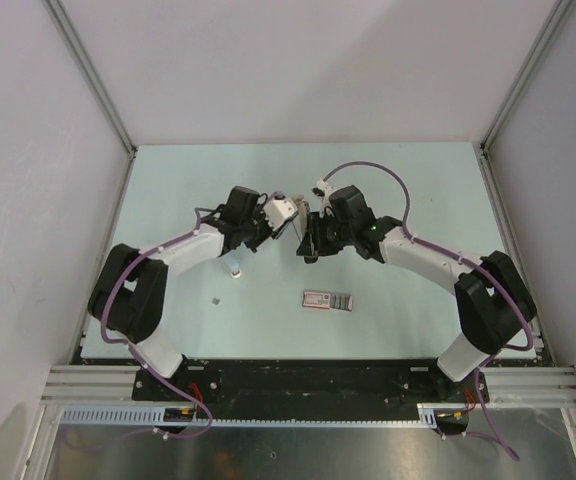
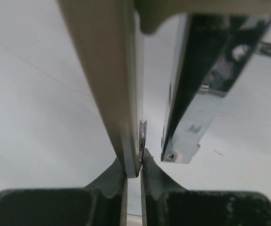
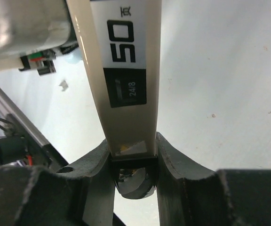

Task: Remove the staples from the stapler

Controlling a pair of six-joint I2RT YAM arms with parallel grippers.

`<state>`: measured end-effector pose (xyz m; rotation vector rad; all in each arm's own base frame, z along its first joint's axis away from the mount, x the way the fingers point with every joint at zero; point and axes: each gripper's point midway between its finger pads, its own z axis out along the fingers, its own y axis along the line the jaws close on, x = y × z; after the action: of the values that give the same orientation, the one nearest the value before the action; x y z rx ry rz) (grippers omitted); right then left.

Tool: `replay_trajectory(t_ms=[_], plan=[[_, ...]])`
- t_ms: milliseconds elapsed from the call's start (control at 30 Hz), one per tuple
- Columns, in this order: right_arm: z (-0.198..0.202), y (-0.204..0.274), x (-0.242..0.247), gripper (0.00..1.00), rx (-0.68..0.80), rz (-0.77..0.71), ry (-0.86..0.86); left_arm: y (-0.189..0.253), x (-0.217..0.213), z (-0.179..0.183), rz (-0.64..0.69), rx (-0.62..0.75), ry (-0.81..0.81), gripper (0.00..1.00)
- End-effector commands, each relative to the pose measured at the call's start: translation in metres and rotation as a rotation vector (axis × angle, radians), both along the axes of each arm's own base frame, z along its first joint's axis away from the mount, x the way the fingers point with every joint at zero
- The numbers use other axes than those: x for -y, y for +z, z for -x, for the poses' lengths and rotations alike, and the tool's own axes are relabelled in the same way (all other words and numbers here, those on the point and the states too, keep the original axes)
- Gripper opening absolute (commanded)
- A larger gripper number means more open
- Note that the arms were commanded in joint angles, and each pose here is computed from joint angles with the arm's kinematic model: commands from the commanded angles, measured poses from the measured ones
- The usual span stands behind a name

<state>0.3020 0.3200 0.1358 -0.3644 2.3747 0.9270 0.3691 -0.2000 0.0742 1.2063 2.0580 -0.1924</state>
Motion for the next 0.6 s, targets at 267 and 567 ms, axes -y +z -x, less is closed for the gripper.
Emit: replay_trajectory(t_ms=[267, 567], plan=[[0.003, -0.033, 0.015, 0.0, 0.11, 0.138, -0.01, 0.003, -0.05, -0.039, -0.32, 0.38, 0.123, 0.0], [0.005, -0.051, 0.025, 0.0, 0.11, 0.191, -0.005, 0.008, -0.054, -0.037, -0.399, 0.495, 0.104, 0.0]])
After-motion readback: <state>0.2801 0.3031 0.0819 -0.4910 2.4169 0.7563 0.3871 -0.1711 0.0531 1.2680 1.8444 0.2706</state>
